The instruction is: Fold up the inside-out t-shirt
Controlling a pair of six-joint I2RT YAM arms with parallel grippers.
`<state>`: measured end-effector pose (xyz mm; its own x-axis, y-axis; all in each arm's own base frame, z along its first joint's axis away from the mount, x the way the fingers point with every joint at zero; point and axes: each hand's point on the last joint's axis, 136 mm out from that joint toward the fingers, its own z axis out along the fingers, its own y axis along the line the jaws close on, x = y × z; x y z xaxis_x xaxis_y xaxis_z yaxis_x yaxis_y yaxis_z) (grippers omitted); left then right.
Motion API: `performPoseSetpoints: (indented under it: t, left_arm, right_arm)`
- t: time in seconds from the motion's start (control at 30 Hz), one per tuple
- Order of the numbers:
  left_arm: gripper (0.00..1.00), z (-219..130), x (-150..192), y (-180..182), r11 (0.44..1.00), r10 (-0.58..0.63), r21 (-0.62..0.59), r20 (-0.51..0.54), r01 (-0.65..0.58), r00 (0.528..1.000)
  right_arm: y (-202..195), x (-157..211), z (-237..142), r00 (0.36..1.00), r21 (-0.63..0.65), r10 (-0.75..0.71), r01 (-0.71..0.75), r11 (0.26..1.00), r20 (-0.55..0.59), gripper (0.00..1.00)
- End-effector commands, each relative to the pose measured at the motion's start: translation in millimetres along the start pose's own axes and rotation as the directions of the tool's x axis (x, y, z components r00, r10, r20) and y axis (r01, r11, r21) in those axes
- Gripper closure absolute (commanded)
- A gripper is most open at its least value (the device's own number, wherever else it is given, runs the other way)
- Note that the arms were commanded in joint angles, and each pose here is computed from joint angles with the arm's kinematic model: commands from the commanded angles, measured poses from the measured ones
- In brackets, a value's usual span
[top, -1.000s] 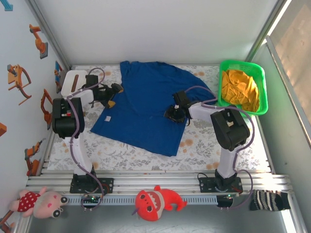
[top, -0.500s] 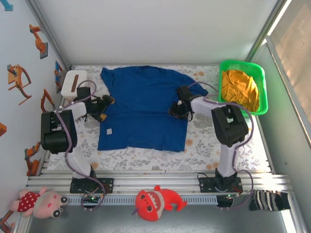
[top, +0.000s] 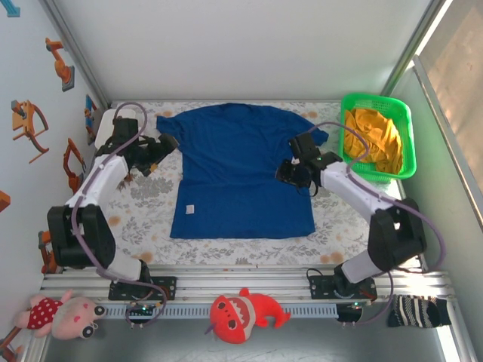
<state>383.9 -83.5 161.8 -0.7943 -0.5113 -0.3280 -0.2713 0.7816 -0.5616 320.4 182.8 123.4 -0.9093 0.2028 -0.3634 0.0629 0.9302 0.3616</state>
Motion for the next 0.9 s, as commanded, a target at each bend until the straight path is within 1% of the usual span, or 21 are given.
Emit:
performPoseSetpoints:
  t: [0.0, 0.1, 0.23, 0.37, 0.47, 0.6, 0.73, 0.87]
  left_arm:
    - [0.04, -13.7, 33.9, 0.6, 0.995, 0.094, -0.033, -0.079, -0.097, 0.992]
    - [0.04, -22.6, 52.7, -6.5, 0.990, 0.137, -0.005, -0.093, -0.138, 0.986]
    - [0.04, -26.9, 78.5, -3.2, 0.986, 0.166, -0.001, -0.129, -0.168, 0.978]
    - [0.04, -28.2, 99.2, -0.4, 0.982, 0.188, -0.001, -0.152, -0.190, 0.970]
    - [0.04, -26.5, 108.3, 2.9, 0.981, 0.191, -0.011, -0.165, -0.196, 0.968]
    - [0.04, -23.7, 112.2, 3.7, 0.980, 0.194, -0.015, -0.175, -0.199, 0.965]
    - [0.04, -20.8, 114.1, 4.6, 0.978, 0.199, -0.023, -0.183, -0.206, 0.963]
    - [0.04, -18.3, 115.8, 4.5, 0.978, 0.201, -0.022, -0.188, -0.209, 0.961]
  right_arm:
    - [-29.0, 41.2, -6.4, 0.999, 0.134, -0.022, 0.026, 0.991, -0.030, 0.66]
    - [-36.8, 74.7, -7.6, 0.998, 0.165, -0.043, 0.051, 0.985, -0.053, 0.66]
    - [-57.3, 109.8, -11.9, 0.992, 0.287, -0.105, 0.120, 0.951, -0.067, 0.66]
    - [-82.1, 134.1, -14.1, 0.991, 0.395, -0.106, 0.129, 0.910, -0.079, 0.66]
    - [-85.2, 146.2, -8.5, 0.993, 0.388, -0.080, 0.105, 0.916, -0.081, 0.67]
    - [-86.4, 157.0, -4.7, 0.994, 0.374, -0.053, 0.084, 0.924, -0.092, 0.66]
    - [-87.0, 165.7, -4.9, 0.997, 0.341, 0.005, 0.023, 0.940, -0.082, 0.60]
    - [-87.4, 172.0, -7.4, 0.992, 0.267, 0.117, -0.104, 0.958, -0.035, 0.55]
